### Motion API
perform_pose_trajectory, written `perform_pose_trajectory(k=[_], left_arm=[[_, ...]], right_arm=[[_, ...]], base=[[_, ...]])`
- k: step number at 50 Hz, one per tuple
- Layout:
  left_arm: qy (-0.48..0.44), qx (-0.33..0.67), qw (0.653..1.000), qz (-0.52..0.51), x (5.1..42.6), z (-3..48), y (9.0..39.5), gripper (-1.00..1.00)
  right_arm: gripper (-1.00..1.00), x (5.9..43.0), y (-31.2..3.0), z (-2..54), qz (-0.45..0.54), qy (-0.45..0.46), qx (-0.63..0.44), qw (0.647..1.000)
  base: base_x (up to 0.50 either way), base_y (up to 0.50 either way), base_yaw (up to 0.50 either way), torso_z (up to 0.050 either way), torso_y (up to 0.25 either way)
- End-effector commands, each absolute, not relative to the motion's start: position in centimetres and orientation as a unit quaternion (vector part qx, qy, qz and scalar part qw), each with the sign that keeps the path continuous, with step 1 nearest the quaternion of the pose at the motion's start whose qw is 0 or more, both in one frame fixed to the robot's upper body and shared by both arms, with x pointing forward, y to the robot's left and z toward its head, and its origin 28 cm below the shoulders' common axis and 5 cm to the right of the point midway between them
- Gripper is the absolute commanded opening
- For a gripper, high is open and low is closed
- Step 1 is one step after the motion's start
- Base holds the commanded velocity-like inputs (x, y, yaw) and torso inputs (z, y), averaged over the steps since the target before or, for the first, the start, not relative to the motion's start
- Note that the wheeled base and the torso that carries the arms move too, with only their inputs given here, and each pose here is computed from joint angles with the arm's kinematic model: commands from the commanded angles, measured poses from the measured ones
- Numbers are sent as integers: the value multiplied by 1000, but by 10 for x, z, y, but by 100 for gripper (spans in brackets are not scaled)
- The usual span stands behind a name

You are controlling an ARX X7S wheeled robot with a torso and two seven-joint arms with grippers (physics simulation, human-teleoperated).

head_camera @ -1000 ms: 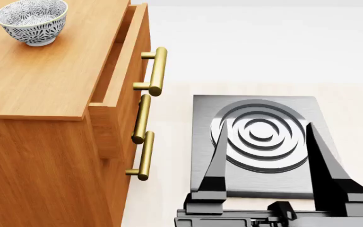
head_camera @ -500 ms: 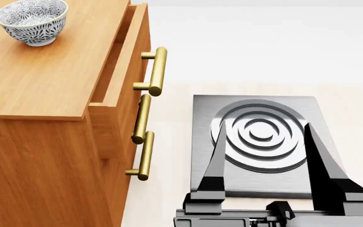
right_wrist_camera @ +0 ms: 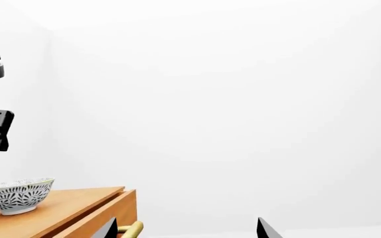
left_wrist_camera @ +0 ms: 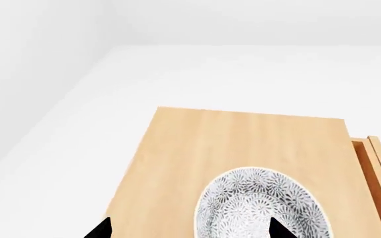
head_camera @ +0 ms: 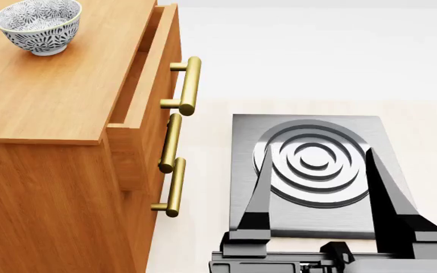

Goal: Pick the akita bowl on the wooden cabinet and place it on the plate.

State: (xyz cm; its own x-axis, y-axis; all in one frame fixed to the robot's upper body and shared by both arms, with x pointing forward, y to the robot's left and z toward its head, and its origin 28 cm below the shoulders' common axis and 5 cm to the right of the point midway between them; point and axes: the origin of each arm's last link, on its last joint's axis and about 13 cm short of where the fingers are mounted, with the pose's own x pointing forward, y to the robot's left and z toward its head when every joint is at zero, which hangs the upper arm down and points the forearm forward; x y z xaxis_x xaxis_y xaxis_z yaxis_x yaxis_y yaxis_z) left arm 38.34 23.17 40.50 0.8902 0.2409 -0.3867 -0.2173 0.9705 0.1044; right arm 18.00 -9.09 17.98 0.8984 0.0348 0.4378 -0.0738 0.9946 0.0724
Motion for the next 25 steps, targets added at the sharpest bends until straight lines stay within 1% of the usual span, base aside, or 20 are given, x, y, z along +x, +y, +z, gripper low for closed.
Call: perform_pose_trajectory(k=[1, 10, 14, 25], left_arm=[[192, 40, 976, 94, 383, 409, 229, 100], [162, 45, 980, 106, 383, 417, 229, 100], [149, 48, 983, 97, 383, 421, 226, 100], [138, 49, 984, 100, 382, 426, 222, 100]], right_arm=[[100, 180, -91, 180, 28, -223, 44, 973], [100, 180, -91, 180, 29, -223, 43, 973], [100, 180, -90, 179, 30, -222, 43, 974], [100, 180, -91, 179, 30, -223, 45, 973]], base=[[0, 0, 0, 0, 0], [0, 0, 0, 0, 0], [0, 0, 0, 0, 0], [0, 0, 0, 0, 0]])
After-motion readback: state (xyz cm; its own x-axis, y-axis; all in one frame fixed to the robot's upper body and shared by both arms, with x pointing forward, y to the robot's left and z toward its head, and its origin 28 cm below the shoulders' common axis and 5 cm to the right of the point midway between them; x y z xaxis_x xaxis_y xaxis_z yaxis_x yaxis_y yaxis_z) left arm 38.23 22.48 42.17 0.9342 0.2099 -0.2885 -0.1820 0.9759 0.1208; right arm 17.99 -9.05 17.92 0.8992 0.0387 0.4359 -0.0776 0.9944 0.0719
